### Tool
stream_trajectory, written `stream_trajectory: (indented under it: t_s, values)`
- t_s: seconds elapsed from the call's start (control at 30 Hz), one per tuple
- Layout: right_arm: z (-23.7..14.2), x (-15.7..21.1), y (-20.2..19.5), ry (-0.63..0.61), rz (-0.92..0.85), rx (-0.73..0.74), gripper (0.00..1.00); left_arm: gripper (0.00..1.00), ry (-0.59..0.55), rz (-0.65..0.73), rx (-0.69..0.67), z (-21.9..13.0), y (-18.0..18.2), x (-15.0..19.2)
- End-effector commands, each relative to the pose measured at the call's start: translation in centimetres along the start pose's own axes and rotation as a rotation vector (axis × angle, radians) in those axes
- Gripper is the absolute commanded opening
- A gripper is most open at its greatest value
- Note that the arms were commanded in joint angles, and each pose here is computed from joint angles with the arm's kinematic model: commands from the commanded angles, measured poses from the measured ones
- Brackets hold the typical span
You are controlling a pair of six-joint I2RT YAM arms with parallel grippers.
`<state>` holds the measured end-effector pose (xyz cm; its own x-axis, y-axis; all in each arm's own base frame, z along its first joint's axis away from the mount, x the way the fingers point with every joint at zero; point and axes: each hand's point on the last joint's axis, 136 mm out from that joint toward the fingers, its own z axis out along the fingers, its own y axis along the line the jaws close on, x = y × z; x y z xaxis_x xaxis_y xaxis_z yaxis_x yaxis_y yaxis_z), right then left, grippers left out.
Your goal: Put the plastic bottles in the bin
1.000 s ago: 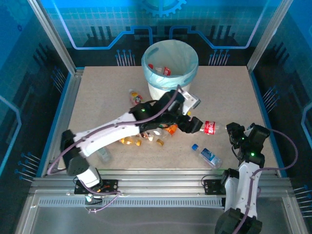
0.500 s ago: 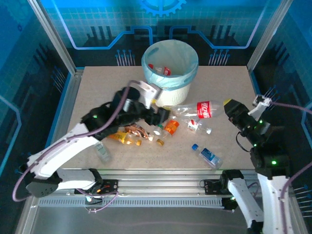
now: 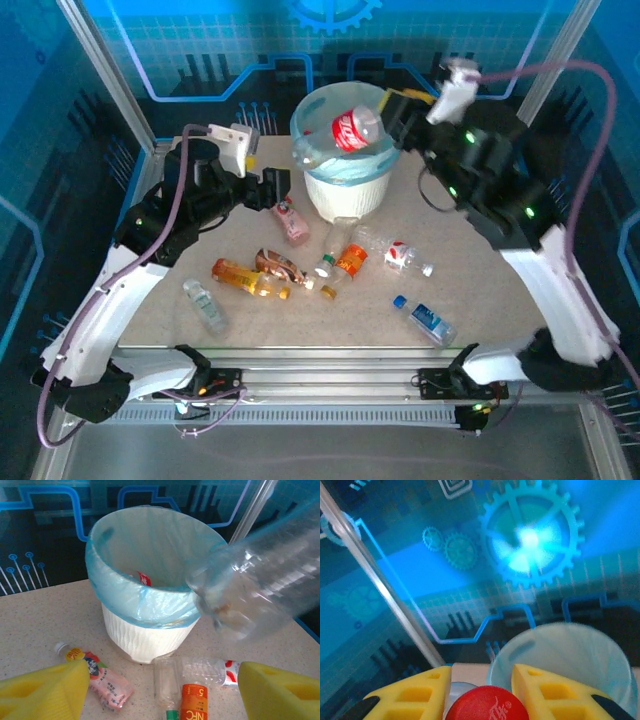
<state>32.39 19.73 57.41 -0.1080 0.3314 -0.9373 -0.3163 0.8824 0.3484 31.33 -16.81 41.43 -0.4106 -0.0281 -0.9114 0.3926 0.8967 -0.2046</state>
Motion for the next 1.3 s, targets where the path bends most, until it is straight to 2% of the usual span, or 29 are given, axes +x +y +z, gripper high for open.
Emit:
stream_trajectory:
  t_s: [0.0,0.17,0.3,0.47,0.63,0.93,1.17,1.23,1.27]
  values:
    - [3.2,-3.5,0.0,-0.11,-0.24,0.152,0.0,0.8,-0.012,0.003,0.012,0.4,0.3,-0.3]
    - [9.5,-3.3,-0.7,-0.147,-0.507,0.358,0.0,0.81,-0.011,0.041,0.013,1.8,0.6,0.5]
    - [12.7,-0.5,-2.8,-0.077,-0.639,0.468,0.0,0.81,-0.01,0.057,0.002,2.5,1.0,1.0]
    - [14.4,3.4,-5.3,0.051,-0.628,0.464,0.0,0.82,-0.004,0.059,0.016,3.7,1.1,2.3]
    - [15.7,6.6,-7.4,0.166,-0.647,0.474,0.0,0.84,0.009,0.056,0.095,4.7,-0.1,3.2]
    - [19.3,17.4,-12.6,0.474,-0.7,0.499,0.06,0.85,0.05,0.049,0.094,6.2,0.3,5.3]
    - [21.1,24.6,-15.4,0.636,-0.616,0.458,0.11,0.85,0.075,0.046,0.085,7.1,0.6,6.3]
    - [21.3,25.5,-15.9,0.661,-0.586,0.447,0.14,0.85,0.082,0.044,0.085,7.3,0.7,6.5]
    - [21.8,27.4,-16.6,0.697,-0.584,0.448,0.15,0.85,0.087,0.045,0.084,7.4,0.7,6.7]
